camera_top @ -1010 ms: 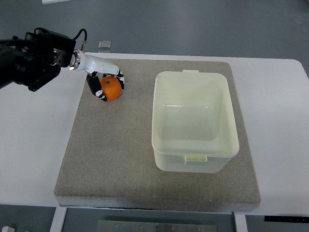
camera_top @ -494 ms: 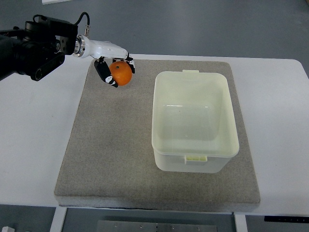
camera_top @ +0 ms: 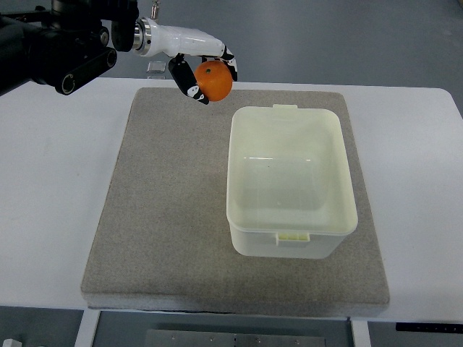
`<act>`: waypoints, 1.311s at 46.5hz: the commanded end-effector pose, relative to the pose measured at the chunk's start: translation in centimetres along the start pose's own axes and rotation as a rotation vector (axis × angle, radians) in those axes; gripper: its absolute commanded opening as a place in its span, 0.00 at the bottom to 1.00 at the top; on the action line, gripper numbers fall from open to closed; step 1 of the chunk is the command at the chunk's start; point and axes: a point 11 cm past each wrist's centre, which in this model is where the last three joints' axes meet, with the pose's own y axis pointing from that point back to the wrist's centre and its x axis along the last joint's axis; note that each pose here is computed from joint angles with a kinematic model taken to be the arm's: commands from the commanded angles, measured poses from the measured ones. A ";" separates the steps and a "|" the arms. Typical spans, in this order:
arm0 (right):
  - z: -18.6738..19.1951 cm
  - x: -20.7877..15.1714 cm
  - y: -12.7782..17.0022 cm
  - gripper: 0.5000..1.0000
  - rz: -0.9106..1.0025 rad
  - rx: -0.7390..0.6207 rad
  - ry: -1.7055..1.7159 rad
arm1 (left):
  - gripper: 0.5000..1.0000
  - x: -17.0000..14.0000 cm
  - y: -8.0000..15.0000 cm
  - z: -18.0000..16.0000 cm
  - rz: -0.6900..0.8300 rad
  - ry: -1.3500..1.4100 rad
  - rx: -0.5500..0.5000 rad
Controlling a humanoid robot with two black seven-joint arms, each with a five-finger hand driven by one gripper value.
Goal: Put orange in box with left hand
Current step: 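Carry the orange in the left hand over the plastic box and lower it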
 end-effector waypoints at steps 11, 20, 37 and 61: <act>0.0 0.0 0.0 0.86 0.001 -0.001 0.000 | 0.00 2.6 0.0 4.3 0.026 -0.021 -0.126; 0.0 0.0 0.0 0.86 0.001 -0.001 0.000 | 0.00 2.9 0.1 8.3 0.034 -0.032 -0.253; -0.1 0.0 0.0 0.86 0.001 0.001 -0.001 | 0.00 1.3 0.1 15.5 -0.053 -0.147 -0.456; 0.0 0.0 0.0 0.86 -0.001 -0.001 -0.001 | 0.00 -3.4 -1.2 15.7 -0.232 -0.294 -0.449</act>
